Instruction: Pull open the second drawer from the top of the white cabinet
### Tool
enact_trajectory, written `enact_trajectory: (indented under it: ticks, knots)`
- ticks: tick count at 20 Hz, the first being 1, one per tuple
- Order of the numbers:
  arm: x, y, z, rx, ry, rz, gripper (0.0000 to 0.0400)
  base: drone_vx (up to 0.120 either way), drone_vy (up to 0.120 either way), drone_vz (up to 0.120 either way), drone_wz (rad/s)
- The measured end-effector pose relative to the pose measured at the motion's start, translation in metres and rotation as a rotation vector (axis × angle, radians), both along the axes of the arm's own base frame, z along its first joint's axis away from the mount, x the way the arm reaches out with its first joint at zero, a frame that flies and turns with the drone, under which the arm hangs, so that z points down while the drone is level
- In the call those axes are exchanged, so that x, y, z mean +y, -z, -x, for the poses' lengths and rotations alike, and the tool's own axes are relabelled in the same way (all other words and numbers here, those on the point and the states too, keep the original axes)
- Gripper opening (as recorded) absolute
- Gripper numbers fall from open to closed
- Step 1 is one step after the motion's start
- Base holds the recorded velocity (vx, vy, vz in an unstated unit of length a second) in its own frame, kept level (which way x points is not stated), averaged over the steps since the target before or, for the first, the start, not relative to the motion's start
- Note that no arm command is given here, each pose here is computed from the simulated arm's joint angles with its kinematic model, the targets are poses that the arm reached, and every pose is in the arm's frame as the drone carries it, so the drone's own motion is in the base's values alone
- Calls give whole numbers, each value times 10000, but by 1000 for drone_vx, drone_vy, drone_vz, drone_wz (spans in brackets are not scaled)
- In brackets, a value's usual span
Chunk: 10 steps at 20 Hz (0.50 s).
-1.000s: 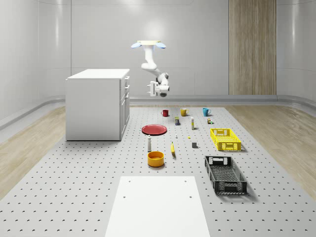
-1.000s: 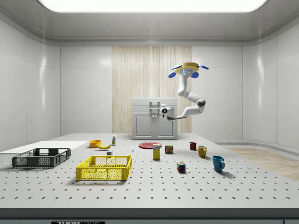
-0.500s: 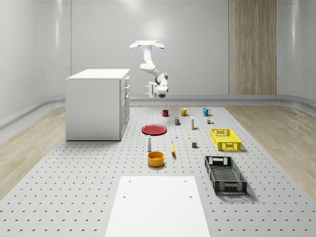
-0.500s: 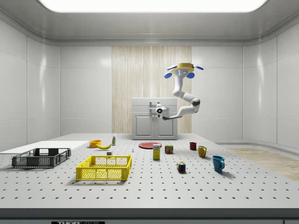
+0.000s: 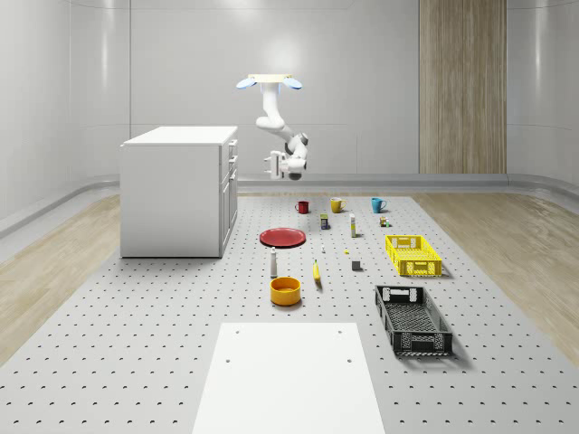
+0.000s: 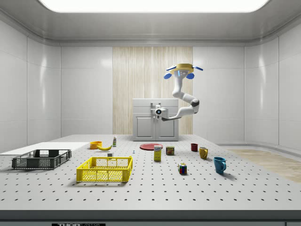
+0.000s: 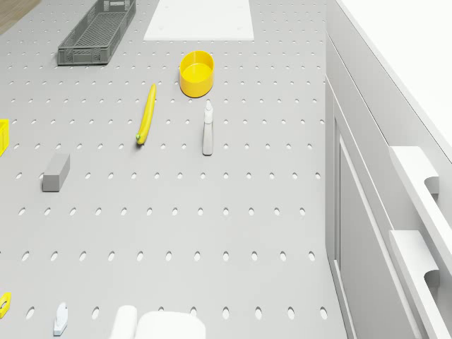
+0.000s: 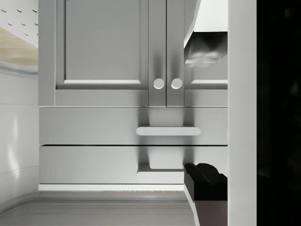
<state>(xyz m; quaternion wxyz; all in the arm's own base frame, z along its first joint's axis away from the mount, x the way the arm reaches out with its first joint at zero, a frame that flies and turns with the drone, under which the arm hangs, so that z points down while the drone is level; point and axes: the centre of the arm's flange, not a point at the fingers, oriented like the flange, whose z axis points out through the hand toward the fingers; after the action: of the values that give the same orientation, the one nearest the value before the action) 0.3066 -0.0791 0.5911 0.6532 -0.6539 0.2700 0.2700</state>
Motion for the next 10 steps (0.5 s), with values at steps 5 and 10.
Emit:
enact_trajectory:
  ticks: [5, 10]
  knots:
    - [237, -1, 1, -1, 0, -1, 300, 0, 0, 0, 0]
    - [473, -1, 2, -2, -1, -3, 300, 0, 0, 0, 0]
